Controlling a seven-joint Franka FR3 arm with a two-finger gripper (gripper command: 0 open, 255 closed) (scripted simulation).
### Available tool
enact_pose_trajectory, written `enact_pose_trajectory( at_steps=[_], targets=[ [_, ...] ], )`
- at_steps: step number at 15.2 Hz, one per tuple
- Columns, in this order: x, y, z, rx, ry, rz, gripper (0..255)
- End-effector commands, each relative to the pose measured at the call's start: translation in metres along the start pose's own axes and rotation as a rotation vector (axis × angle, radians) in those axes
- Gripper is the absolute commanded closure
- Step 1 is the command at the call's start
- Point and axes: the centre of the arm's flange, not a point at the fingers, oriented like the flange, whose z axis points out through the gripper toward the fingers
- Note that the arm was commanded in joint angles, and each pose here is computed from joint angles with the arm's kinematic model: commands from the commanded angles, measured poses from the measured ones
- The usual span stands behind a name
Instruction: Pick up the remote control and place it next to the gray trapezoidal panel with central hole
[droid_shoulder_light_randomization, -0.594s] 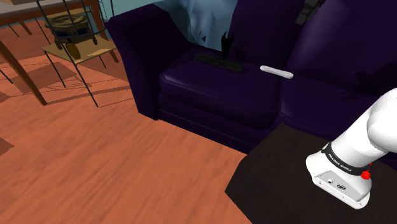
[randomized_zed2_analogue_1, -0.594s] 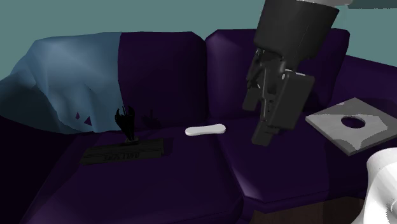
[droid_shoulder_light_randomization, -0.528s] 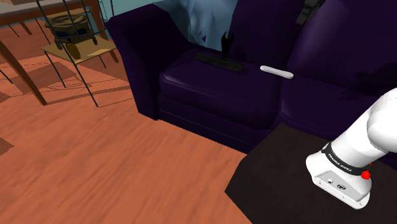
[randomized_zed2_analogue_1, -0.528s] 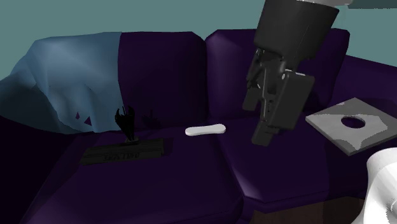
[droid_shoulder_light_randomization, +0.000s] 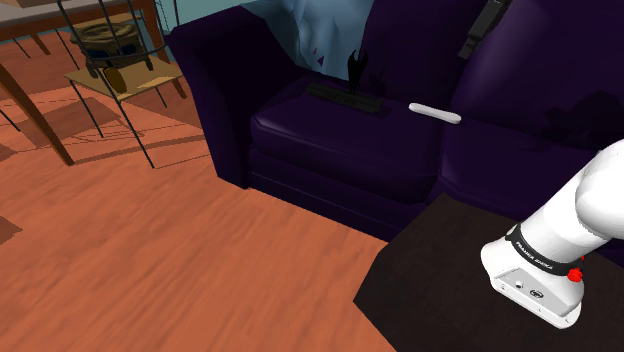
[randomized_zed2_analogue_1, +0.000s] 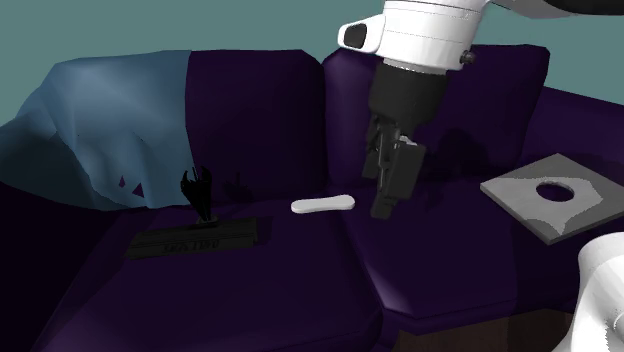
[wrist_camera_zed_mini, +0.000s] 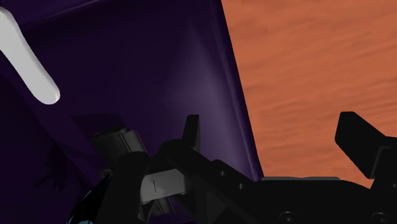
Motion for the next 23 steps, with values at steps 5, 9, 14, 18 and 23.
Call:
enact_pose_trajectory(
  at_steps=[5,9,14,18,23],
  targets=[
    [0.002,0.067,0.046,0.001,-0.018,-0.032,0],
    [0.004,0.111,0.076,0.002,-0.031,-0.053,0],
    [0.008,0.165,0.114,0.003,-0.047,-0.078,0],
    [0.012,0.208,0.144,0.004,-0.059,-0.099,0],
    [0.018,0.262,0.182,0.005,-0.075,-0.124,0]
  ],
)
